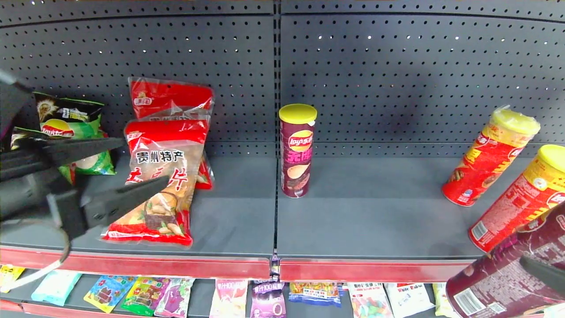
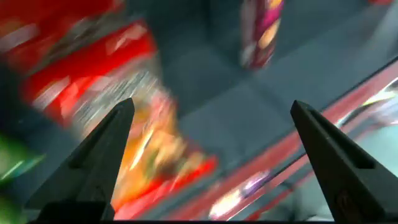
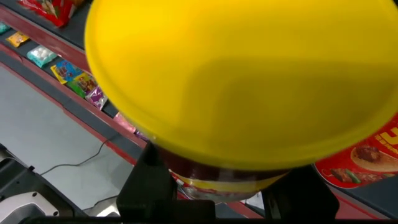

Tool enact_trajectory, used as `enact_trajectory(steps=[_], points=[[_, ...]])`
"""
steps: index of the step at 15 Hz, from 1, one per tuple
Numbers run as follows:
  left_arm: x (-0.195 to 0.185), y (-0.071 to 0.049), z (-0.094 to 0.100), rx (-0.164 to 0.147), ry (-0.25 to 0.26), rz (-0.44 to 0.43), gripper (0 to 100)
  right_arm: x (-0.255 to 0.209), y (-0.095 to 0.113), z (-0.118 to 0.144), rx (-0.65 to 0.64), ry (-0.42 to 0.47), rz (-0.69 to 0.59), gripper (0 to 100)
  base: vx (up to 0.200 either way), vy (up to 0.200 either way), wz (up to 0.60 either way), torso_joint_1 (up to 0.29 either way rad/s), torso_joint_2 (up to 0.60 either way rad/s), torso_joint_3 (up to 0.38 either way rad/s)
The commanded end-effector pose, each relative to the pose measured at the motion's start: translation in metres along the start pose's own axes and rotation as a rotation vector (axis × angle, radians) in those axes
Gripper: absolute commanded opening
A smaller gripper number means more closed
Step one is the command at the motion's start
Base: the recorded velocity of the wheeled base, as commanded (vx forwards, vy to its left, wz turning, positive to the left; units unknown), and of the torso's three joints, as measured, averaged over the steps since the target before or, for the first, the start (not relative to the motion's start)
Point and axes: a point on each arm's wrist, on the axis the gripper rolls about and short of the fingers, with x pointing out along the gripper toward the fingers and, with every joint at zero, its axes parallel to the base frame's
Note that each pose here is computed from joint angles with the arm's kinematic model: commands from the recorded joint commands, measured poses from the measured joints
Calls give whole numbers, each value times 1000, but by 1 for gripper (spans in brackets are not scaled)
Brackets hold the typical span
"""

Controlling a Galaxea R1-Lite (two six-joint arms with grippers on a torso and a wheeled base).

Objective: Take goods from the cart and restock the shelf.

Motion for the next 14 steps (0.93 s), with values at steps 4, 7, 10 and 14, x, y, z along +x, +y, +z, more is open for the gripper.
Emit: enact_trajectory(steps=[4,7,10,14], points=[[178,-9,11,-73,31,-276,100,2,-1,0,3,7,-1,0,0,0,0,0,0,0],[203,-9,10,-72,30,-282,100,1,-1,1,4,4,-1,0,0,0,0,0,0,0],[224,-8,1,3,18,-286,100,1,0,0,4,4,-1,0,0,0,0,0,0,0],[239,-10,-2,10,2,-302,100,1,0,0,3,3,-1,0,0,0,0,0,0,0]])
